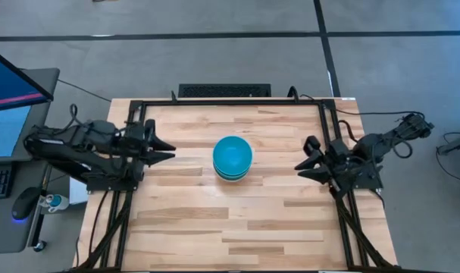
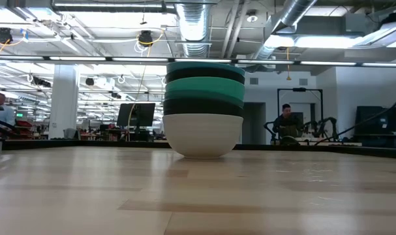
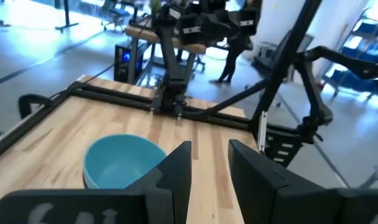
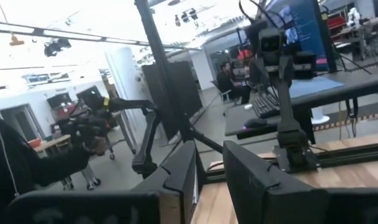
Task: Nest bowls inside each other
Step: Return to Home Position
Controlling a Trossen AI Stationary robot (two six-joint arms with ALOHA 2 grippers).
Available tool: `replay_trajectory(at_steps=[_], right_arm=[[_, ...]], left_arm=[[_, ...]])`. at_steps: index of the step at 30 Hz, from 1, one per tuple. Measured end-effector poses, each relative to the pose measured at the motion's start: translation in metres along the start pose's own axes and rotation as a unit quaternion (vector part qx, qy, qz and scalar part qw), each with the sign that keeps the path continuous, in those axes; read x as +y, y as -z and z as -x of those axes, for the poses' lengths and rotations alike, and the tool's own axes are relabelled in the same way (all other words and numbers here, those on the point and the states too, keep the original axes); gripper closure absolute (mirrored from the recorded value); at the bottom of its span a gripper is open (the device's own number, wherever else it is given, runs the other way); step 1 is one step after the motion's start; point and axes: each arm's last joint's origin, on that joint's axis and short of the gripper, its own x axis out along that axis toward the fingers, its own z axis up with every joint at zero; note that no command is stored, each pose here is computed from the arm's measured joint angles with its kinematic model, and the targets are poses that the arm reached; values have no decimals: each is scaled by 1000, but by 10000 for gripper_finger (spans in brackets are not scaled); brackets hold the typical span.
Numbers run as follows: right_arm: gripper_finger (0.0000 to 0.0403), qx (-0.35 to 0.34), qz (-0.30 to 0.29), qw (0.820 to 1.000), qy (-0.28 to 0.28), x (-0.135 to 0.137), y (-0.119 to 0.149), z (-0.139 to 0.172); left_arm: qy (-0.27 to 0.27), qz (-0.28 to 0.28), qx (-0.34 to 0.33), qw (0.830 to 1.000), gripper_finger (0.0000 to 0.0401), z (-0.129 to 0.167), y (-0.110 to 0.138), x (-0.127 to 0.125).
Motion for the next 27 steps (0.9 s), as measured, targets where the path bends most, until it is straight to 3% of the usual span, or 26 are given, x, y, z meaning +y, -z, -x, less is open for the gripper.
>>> replay_trajectory(at_steps=[11, 16, 27], right_arm=[[296, 41, 22, 999, 26, -5, 6, 7], [296, 36, 25, 998, 37, -8, 4, 7], [295, 29, 44, 998, 44, -15, 2, 6]], left_arm=[[44, 42, -88, 994, 305, 15, 100, 29], [57, 42, -147, 987, 305, 16, 118, 35], [0, -11, -106, 994, 305, 6, 149, 45]])
